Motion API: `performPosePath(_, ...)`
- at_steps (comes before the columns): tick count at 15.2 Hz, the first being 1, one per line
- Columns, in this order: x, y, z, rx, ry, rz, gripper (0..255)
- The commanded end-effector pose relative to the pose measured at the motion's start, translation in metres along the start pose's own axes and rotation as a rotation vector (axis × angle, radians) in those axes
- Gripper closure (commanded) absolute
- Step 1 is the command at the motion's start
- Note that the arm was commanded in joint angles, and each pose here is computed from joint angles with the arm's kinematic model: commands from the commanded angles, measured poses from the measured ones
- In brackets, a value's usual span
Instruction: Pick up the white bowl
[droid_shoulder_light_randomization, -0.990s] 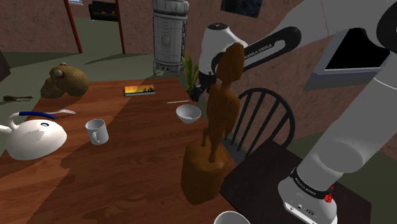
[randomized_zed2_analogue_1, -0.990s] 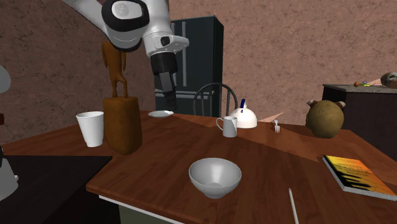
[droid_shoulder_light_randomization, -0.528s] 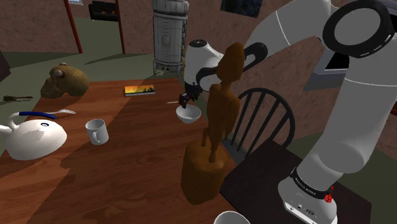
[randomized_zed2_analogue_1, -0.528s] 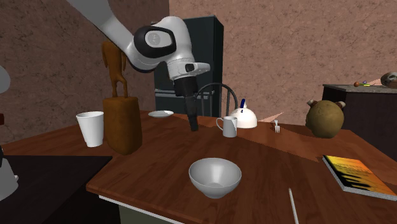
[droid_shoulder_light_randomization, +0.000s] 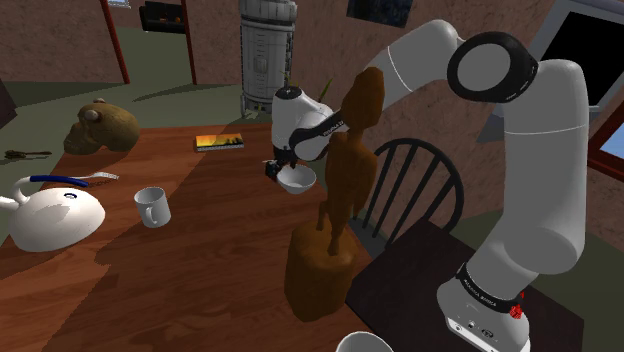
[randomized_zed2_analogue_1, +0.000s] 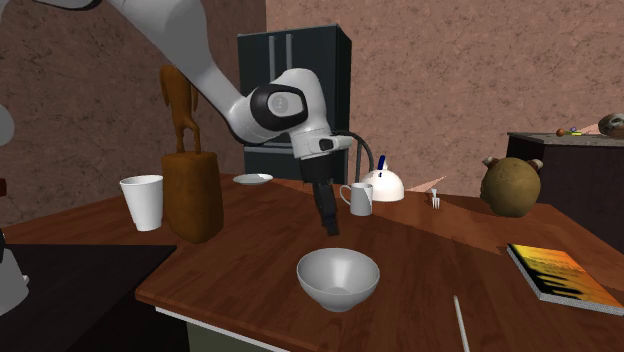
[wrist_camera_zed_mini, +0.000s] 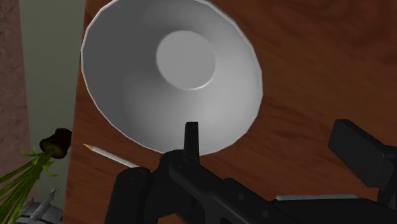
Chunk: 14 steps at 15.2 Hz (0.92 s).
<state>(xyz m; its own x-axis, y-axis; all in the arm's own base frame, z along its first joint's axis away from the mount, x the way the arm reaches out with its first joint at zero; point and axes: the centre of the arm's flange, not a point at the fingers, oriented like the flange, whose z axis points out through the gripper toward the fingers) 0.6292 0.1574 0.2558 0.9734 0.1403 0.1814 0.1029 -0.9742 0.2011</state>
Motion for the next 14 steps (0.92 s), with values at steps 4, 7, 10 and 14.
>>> performPosePath(4,-0.002,-0.005,0.026,-0.001,0.001,0.000,0)
performPosePath(7,-0.004,-0.007,0.034,0.000,0.001,0.000,0)
performPosePath(10,-0.004,-0.007,0.034,-0.001,0.001,0.000,255)
performPosePath(14,-0.004,-0.007,0.034,-0.001,0.001,0.000,255)
